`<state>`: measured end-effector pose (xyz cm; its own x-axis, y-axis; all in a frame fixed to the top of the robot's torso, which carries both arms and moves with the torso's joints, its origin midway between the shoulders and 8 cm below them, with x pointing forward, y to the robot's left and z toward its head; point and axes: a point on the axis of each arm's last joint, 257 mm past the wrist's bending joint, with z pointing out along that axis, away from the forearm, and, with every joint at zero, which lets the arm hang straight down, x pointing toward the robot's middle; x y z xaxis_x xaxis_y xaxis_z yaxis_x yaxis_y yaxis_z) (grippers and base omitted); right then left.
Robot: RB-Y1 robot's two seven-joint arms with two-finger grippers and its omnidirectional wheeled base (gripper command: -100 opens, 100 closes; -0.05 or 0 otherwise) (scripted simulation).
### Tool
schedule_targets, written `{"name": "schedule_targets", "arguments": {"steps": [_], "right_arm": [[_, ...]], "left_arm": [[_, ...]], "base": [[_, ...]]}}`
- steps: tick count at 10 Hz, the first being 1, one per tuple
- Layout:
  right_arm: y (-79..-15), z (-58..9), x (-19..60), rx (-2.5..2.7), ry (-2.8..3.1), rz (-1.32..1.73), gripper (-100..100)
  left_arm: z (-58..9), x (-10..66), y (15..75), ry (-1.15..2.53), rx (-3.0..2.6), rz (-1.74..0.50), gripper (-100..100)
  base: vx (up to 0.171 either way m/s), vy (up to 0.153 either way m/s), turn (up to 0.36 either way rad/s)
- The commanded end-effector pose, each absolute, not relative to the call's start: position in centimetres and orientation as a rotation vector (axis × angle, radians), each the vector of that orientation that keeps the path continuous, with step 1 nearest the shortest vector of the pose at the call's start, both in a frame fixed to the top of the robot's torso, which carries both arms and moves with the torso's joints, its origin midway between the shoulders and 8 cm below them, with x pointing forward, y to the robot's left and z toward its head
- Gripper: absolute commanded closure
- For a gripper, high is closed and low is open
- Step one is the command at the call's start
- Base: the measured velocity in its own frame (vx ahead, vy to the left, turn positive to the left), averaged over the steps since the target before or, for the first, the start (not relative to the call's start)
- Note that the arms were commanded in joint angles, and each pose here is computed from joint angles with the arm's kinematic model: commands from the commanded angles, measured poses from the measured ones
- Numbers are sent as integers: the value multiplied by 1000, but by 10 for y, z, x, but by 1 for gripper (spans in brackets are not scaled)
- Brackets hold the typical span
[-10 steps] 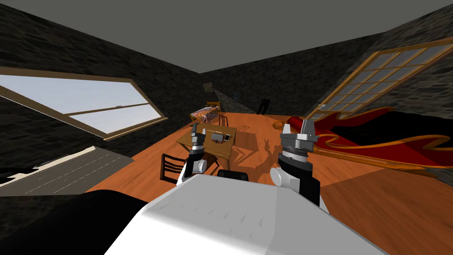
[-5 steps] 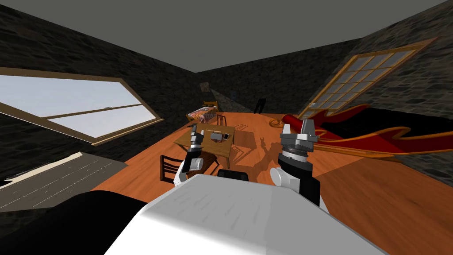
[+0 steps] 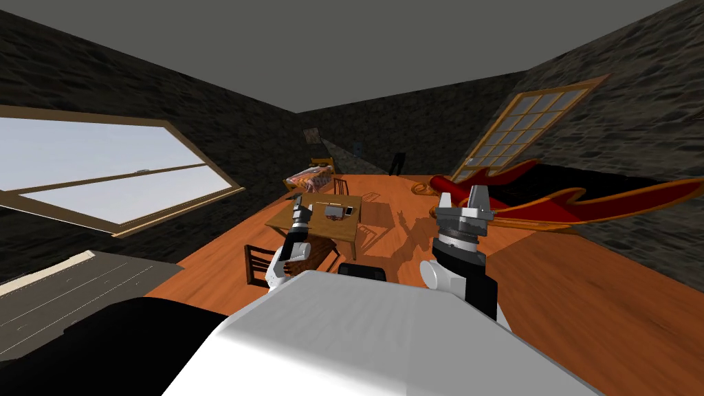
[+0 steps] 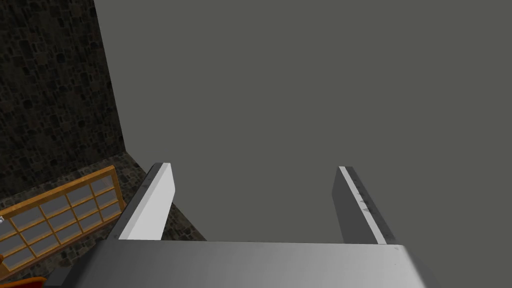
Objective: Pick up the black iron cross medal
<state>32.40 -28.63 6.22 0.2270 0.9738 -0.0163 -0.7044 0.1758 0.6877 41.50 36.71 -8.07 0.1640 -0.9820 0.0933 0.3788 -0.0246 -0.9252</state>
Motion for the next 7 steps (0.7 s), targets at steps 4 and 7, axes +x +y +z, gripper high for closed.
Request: {"name": "schedule_targets", "arguments": {"steps": [4, 7], "right_arm": [[-286, 62, 324, 628, 520, 1267, 0], [-286, 62, 324, 628, 520, 1266, 0]], "left_arm": [[-109, 426, 421, 751, -1196, -1211, -100], [-133, 428, 467, 708, -1326, -1157, -100]], "base": [[-57, 25, -104], [-58, 31, -186]]}}
